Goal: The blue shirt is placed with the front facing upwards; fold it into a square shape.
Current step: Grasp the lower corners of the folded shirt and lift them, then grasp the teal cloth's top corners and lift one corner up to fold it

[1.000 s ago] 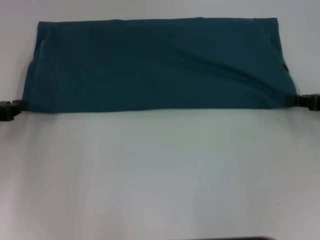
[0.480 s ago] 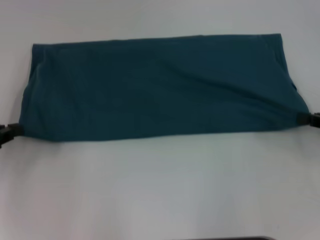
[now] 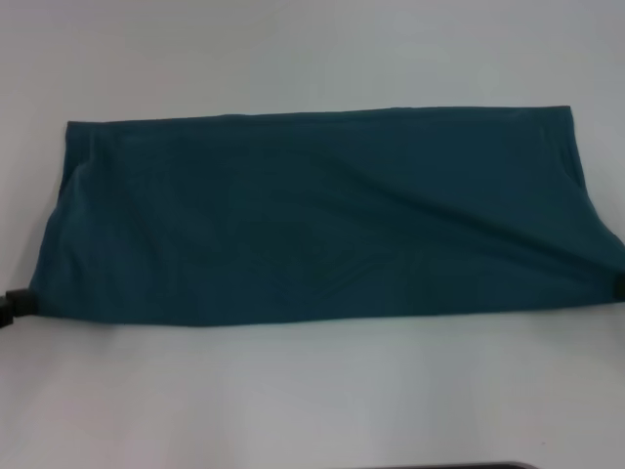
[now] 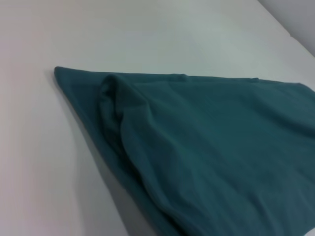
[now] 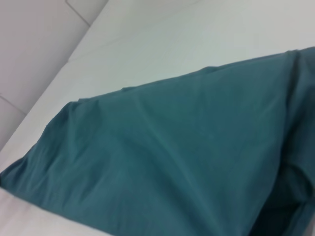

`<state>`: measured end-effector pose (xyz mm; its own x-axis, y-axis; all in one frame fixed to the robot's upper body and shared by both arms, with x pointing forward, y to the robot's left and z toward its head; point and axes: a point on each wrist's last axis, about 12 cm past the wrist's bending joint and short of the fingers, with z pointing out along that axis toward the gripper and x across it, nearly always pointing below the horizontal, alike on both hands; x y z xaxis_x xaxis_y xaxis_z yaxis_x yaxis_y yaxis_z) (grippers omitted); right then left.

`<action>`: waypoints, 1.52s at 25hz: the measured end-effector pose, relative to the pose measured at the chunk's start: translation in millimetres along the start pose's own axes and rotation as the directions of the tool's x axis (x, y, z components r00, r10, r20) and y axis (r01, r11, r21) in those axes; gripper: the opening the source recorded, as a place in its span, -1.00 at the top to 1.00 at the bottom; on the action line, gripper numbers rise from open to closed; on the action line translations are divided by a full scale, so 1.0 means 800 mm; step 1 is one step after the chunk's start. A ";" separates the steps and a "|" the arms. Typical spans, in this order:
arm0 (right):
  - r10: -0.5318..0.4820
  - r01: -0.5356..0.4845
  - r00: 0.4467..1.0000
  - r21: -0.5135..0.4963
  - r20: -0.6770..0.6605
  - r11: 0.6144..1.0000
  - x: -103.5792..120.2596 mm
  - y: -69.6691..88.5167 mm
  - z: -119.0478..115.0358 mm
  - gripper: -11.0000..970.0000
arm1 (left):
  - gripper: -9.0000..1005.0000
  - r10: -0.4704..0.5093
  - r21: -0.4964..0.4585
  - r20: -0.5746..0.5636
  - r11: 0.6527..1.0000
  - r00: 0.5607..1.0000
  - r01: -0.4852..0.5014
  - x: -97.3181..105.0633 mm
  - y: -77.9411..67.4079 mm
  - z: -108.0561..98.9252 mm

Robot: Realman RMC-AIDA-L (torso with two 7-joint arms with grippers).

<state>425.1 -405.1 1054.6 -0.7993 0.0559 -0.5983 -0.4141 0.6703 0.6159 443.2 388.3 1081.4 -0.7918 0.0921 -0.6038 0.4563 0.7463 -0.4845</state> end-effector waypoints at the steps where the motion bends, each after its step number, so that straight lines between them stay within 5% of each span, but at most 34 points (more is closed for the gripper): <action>1: 0.003 -0.003 1.000 0.004 0.004 1.000 0.002 0.000 -0.003 0.95 | 0.93 0.000 0.000 -0.008 1.000 1.000 0.000 0.002 0.000 0.000; 28: 0.042 -0.043 0.999 0.041 0.026 0.998 0.000 -0.006 -0.012 0.87 | 0.93 -0.048 -0.022 -0.051 0.999 0.998 0.047 0.015 0.009 -0.003; 33: 0.027 -0.028 0.999 0.021 0.045 0.999 -0.014 -0.004 -0.012 0.61 | 0.62 -0.061 -0.045 -0.003 0.997 0.998 0.060 0.008 0.014 -0.010; 38: -0.009 0.009 0.998 0.000 0.065 1.000 -0.039 -0.002 -0.003 0.21 | 0.00 -0.033 -0.047 0.088 0.998 0.996 0.037 -0.016 0.016 -0.006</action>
<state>449.8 -410.0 1073.6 -0.7657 0.0981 -0.6357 -0.4213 0.6704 0.6108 457.4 400.2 1086.1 -0.7676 0.0094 -0.6409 0.4074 0.7791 -0.4765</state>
